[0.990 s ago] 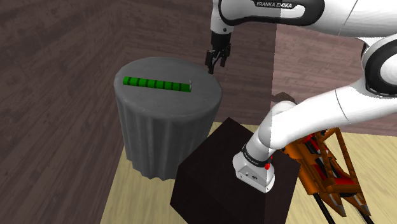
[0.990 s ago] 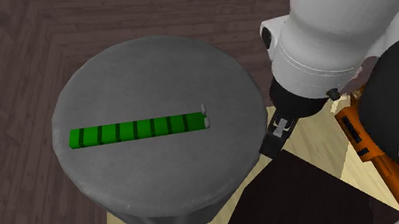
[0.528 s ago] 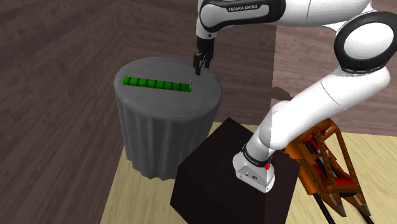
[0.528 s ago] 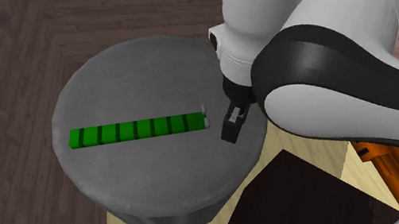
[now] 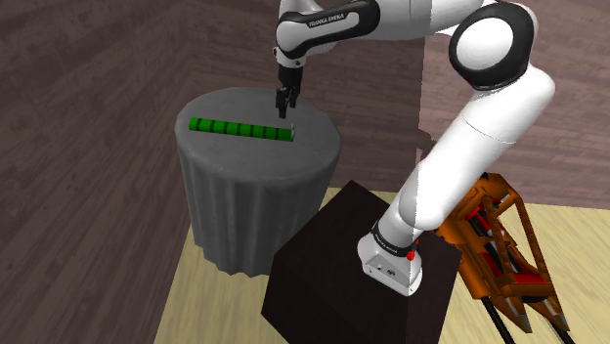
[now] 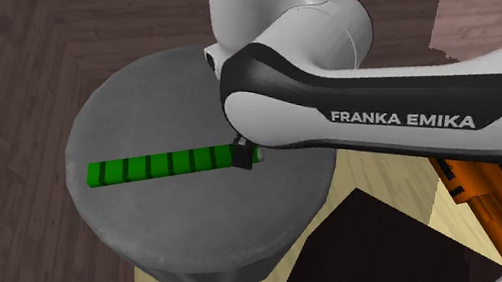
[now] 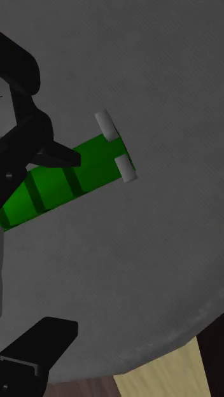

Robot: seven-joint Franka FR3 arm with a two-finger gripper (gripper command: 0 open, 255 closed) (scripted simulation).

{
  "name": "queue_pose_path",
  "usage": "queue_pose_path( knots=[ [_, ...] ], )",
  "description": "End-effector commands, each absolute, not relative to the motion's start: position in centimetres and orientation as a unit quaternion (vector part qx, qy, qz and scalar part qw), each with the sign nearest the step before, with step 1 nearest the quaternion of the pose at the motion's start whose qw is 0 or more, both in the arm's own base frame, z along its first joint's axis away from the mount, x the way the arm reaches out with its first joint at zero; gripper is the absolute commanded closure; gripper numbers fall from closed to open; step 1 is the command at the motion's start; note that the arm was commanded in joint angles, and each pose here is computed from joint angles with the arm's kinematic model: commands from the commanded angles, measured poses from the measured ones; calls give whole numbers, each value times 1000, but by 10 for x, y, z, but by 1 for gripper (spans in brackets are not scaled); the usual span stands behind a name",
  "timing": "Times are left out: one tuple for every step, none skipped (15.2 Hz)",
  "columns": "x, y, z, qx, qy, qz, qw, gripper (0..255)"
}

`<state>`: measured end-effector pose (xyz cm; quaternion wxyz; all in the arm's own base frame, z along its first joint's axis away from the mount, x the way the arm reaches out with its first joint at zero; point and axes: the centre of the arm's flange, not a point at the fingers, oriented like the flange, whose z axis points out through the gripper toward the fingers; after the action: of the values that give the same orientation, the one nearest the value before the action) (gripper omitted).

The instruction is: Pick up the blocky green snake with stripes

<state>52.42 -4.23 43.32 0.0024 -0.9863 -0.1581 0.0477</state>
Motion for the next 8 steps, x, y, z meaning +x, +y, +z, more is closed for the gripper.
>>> queue_pose_path(
  knots=[
    [546,-41,419,-982,-181,45,9,0],
    [557,-39,412,-980,-192,44,12,0],
    [568,-38,405,-978,-203,43,16,0],
    [579,-36,398,-976,-214,42,19,0],
    [590,-33,392,-973,-224,41,22,0],
    [601,-31,385,-971,-235,40,25,0],
    [611,-28,378,-968,-246,38,29,0],
    [622,-24,372,-965,-257,37,32,0]
  ],
)
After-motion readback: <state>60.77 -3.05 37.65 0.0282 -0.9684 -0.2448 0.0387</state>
